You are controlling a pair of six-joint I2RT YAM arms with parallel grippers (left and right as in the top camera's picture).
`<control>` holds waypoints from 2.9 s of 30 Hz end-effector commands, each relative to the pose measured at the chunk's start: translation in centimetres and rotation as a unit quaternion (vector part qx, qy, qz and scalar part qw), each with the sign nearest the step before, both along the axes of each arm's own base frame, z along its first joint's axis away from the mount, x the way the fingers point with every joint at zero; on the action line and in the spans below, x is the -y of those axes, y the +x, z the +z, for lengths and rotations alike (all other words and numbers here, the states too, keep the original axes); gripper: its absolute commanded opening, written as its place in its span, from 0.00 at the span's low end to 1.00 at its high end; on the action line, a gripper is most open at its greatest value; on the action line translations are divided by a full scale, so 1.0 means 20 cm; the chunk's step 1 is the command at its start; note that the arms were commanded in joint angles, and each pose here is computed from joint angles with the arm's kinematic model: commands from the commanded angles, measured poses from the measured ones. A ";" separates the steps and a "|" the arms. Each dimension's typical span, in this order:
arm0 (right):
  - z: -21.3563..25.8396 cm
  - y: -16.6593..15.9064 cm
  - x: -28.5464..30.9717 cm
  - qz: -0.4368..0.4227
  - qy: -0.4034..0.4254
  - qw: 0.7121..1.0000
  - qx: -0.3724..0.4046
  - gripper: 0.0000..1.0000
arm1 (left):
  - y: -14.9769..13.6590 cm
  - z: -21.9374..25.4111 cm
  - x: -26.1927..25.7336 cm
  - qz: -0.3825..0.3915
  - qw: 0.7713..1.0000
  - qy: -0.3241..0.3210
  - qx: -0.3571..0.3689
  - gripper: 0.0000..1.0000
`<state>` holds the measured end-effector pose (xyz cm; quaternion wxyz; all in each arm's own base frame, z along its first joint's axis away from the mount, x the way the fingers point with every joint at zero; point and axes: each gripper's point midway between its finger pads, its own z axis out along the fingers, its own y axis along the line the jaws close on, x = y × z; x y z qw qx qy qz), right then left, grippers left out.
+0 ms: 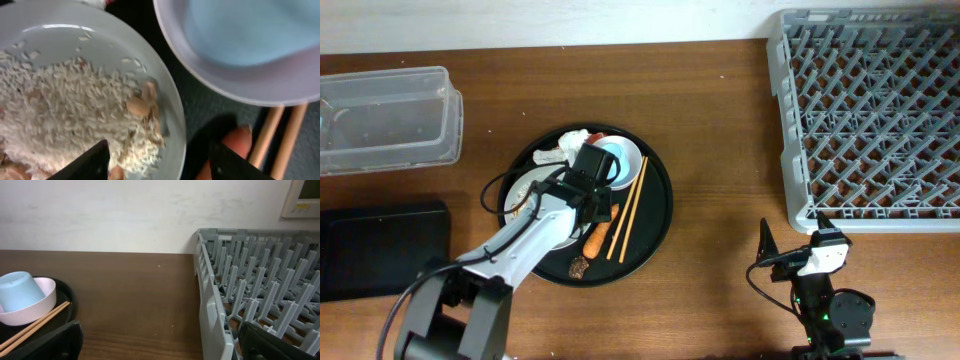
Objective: Sort waste into correct bins and load items into the dishwasher rack
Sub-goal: 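Reach the left gripper to the rice plate rim and grasp it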
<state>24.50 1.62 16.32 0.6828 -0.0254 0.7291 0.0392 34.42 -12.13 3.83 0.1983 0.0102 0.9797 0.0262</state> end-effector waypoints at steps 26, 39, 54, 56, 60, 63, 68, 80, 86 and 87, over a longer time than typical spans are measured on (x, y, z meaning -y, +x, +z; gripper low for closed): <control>-0.03 0.00 0.02 -0.007 -0.003 1.000 -0.002 0.99 | 0.01 -0.11 0.02 -0.001 0.999 0.039 -0.006 0.52; -0.03 0.00 0.02 -0.007 -0.003 1.000 -0.002 0.98 | 0.00 -0.14 0.02 -0.001 0.999 0.039 -0.017 0.34; -0.03 0.00 0.02 -0.007 -0.003 1.000 -0.002 0.98 | 0.02 -0.07 0.01 -0.002 0.998 0.056 -0.018 0.28; -0.03 0.00 0.02 -0.007 -0.003 1.000 -0.003 0.98 | 0.01 -0.08 0.02 -0.006 0.999 0.048 -0.026 0.28; -0.03 0.00 0.02 -0.007 -0.003 1.000 -0.003 0.98 | 0.00 -0.10 0.03 -0.007 0.998 0.045 -0.032 0.28; -0.03 0.00 0.02 -0.007 -0.003 1.000 -0.003 0.98 | -0.01 -0.13 0.03 -0.006 0.998 0.048 -0.041 0.28; -0.03 0.00 0.02 -0.007 -0.003 1.000 -0.003 0.98 | -0.02 -0.16 0.02 -0.006 0.997 0.053 -0.048 0.27; -0.03 0.00 0.02 -0.007 -0.003 1.000 -0.003 0.98 | 0.00 -0.12 0.01 -0.004 0.998 0.057 -0.037 0.06; -0.03 0.00 0.02 -0.007 -0.003 1.000 -0.002 0.98 | 0.02 -0.03 0.02 -0.003 0.999 0.045 -0.013 0.01; -0.03 0.00 0.02 -0.007 -0.003 1.000 -0.002 0.98 | 0.02 -0.02 0.02 -0.002 0.999 0.043 -0.010 0.01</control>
